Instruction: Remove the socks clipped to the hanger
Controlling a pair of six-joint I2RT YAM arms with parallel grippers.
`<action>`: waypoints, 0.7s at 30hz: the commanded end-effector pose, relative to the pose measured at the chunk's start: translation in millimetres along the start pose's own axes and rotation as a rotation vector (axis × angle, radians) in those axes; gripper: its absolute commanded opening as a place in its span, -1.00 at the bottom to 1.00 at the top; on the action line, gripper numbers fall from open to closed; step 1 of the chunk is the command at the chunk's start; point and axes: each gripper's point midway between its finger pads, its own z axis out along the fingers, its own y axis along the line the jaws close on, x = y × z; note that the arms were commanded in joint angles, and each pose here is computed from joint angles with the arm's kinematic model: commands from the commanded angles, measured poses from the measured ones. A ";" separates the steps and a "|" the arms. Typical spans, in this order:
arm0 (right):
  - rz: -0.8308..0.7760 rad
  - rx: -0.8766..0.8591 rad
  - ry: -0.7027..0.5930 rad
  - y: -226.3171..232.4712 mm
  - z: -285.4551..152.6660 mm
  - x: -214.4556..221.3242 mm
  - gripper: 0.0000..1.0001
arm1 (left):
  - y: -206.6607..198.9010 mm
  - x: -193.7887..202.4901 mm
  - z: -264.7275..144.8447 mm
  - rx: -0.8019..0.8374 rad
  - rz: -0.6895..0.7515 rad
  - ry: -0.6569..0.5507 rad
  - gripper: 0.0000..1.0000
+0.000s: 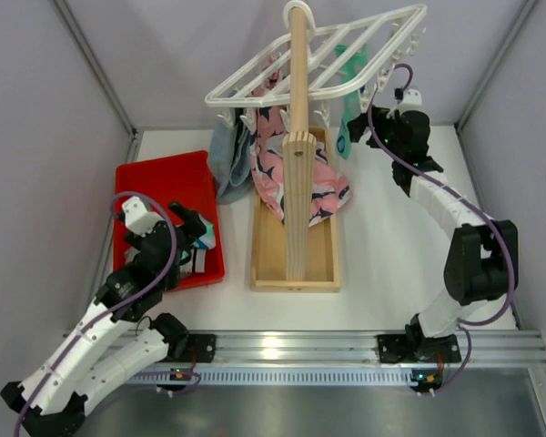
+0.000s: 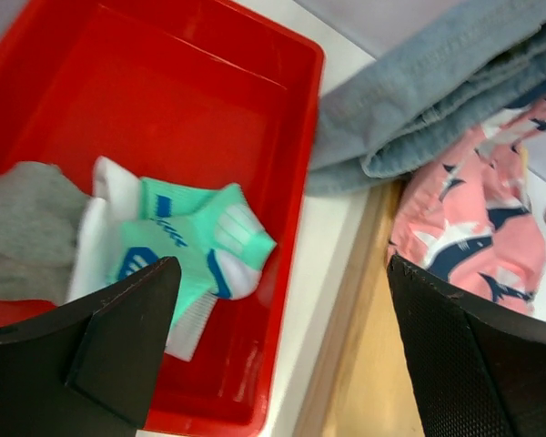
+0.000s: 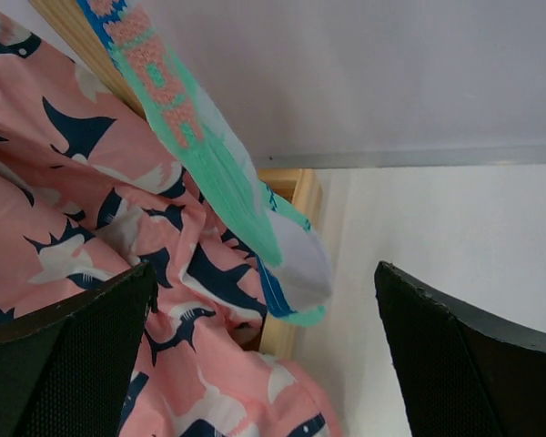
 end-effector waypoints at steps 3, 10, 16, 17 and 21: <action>-0.036 -0.178 -0.176 28.1 25.4 -41.9 0.87 | -49.8 11.2 2.8 0.174 -0.120 0.070 0.87; 0.021 -0.336 -0.201 51.2 25.7 -34.1 -0.63 | -120.2 42.5 -5.8 0.544 -0.140 0.154 0.68; 0.171 -0.422 -0.190 74.1 -0.2 -39.1 -1.00 | -170.4 65.4 -16.2 0.830 -0.109 0.171 0.73; 0.190 -0.433 -0.187 81.4 -11.2 -39.7 -1.00 | -174.9 70.5 -13.4 0.842 -0.090 0.176 0.73; 0.283 -0.441 -0.140 98.1 -38.9 -39.8 -1.00 | -195.7 106.9 10.3 0.859 -0.008 0.228 0.81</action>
